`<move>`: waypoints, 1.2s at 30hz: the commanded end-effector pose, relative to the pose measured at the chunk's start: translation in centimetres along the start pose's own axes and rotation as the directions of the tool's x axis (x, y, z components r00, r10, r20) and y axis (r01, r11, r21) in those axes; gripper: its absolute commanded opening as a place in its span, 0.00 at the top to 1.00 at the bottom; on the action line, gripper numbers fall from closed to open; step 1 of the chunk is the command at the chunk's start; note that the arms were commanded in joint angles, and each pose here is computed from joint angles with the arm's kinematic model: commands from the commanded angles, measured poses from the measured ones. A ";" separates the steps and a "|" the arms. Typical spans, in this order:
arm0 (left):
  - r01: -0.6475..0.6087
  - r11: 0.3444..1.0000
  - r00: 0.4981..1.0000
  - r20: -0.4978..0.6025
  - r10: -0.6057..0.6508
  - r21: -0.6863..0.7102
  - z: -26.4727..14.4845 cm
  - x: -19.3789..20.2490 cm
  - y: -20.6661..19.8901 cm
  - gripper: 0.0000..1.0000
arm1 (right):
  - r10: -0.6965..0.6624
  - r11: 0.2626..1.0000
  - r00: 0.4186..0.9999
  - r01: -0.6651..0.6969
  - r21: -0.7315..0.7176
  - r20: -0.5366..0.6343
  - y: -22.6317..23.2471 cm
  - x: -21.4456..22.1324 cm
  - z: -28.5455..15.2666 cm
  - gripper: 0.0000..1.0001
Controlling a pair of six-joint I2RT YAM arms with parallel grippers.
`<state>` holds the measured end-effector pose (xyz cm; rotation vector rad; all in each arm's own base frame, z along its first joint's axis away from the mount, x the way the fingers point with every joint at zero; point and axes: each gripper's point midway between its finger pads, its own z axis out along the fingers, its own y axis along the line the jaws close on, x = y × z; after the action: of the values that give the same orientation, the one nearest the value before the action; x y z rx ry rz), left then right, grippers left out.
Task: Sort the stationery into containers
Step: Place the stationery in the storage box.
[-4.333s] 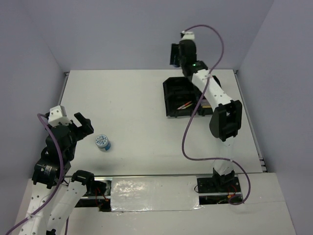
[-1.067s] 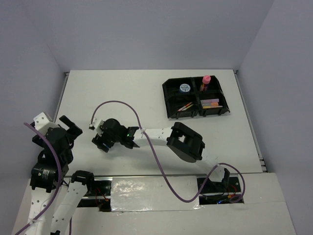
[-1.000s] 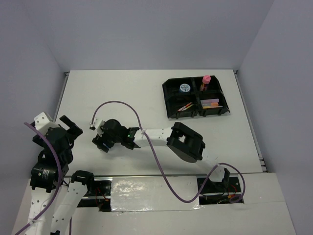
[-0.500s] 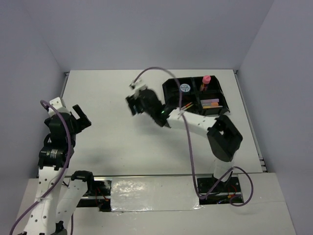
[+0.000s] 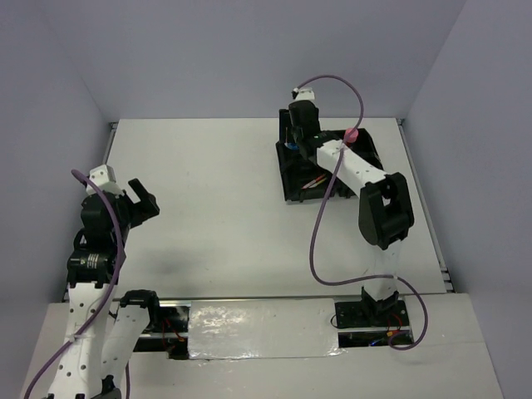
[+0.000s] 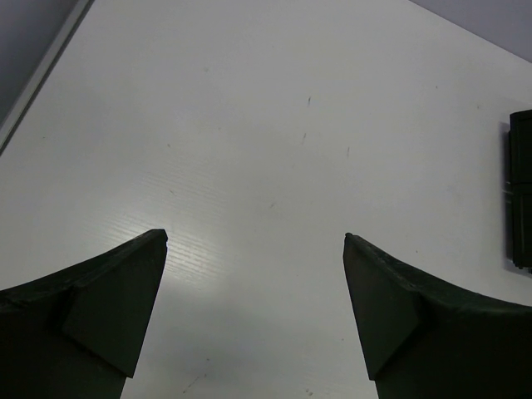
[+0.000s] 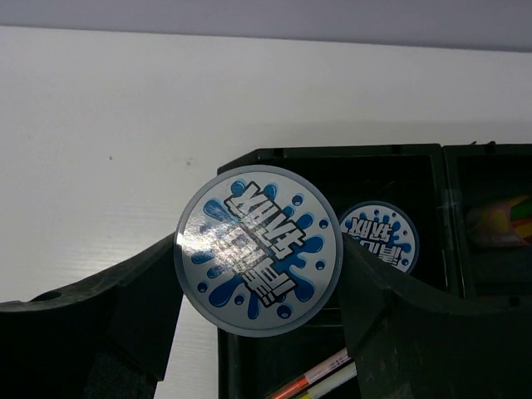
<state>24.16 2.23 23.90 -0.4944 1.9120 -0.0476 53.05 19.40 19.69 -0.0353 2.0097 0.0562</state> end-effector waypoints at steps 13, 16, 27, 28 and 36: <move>-0.029 0.998 1.000 -0.001 0.029 0.056 0.5 -0.2 -1.2 0.01 | 0.058 0.998 0.997 -0.059 -0.004 -0.043 1.0 0.6 7.0 1.00; -0.031 0.998 1.000 0.000 0.031 0.062 0.4 -0.2 -1.3 0.01 | 0.069 0.998 0.997 -0.069 0.010 -0.045 0.5 0.8 7.8 1.00; -0.034 0.996 0.999 -0.009 0.035 0.086 0.5 -0.1 -1.8 0.01 | 0.058 0.998 0.998 -0.057 0.013 -0.020 -0.6 0.5 7.6 1.00; -0.034 0.996 0.999 -0.010 0.035 0.087 0.4 0.0 -1.8 0.00 | 0.052 0.998 0.999 -0.052 0.026 -0.009 -0.9 0.4 7.4 1.00; -0.036 0.995 0.999 -0.015 0.037 0.092 0.5 0.1 -1.9 0.01 | 0.018 0.999 0.999 -0.016 0.051 -0.035 -1.7 1.0 8.4 0.99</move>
<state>24.54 1.00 23.24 -0.4326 1.9583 -0.0949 58.77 18.79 11.50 -0.0092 2.1406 0.0208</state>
